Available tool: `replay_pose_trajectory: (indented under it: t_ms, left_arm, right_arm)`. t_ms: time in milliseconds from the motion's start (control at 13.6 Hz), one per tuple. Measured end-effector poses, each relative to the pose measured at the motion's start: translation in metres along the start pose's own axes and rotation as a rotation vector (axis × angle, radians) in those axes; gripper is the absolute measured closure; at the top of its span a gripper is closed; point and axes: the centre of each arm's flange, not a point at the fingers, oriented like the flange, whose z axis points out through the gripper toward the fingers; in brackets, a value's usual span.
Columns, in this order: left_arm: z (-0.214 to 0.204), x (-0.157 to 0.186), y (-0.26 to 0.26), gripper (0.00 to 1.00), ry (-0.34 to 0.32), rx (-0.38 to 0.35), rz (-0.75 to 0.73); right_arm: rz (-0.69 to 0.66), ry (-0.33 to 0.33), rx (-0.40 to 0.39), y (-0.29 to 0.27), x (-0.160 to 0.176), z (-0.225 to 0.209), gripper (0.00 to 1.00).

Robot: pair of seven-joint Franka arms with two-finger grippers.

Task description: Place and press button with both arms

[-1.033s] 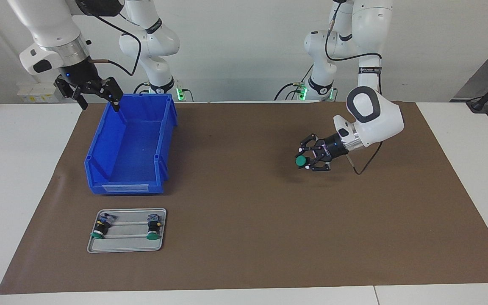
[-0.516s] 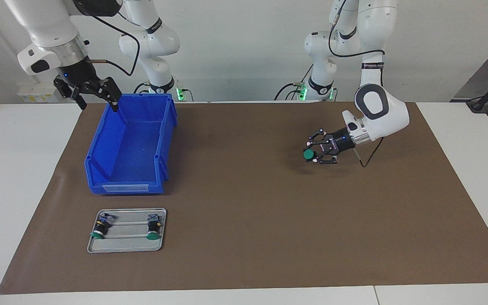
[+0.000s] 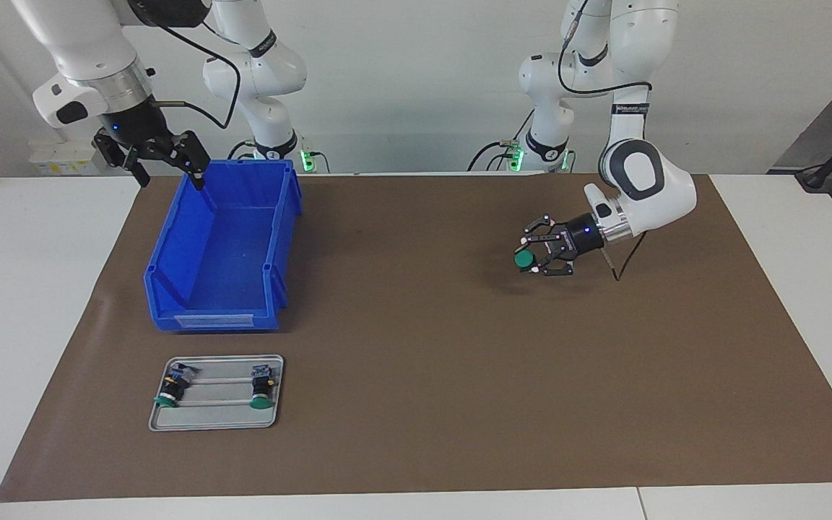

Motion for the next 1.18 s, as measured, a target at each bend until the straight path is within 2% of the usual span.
replay_pose_trajectory:
  t_ms: [221, 443, 885, 1180]
  left_arm:
    - [0.0, 0.008, 0.002, 0.59, 0.071, 0.003, -0.023]
    - [0.008, 0.018, 0.006, 0.59, 0.079, -0.009, -0.003]
    - [0.024, 0.059, 0.013, 0.59, 0.092, -0.034, 0.129]
    - [0.04, 0.069, 0.022, 0.59, 0.141, -0.05, 0.206]
  right_arm:
    - [0.0, 0.0, 0.0, 0.0, 0.0, 0.0, 0.0]
    - [0.0, 0.0, 0.0, 0.0, 0.0, 0.0, 0.0]
    - [0.0, 0.0, 0.0, 0.0, 0.0, 0.0, 0.0]
    - [0.0, -0.002, 0.0, 0.0, 0.0, 0.001, 0.0]
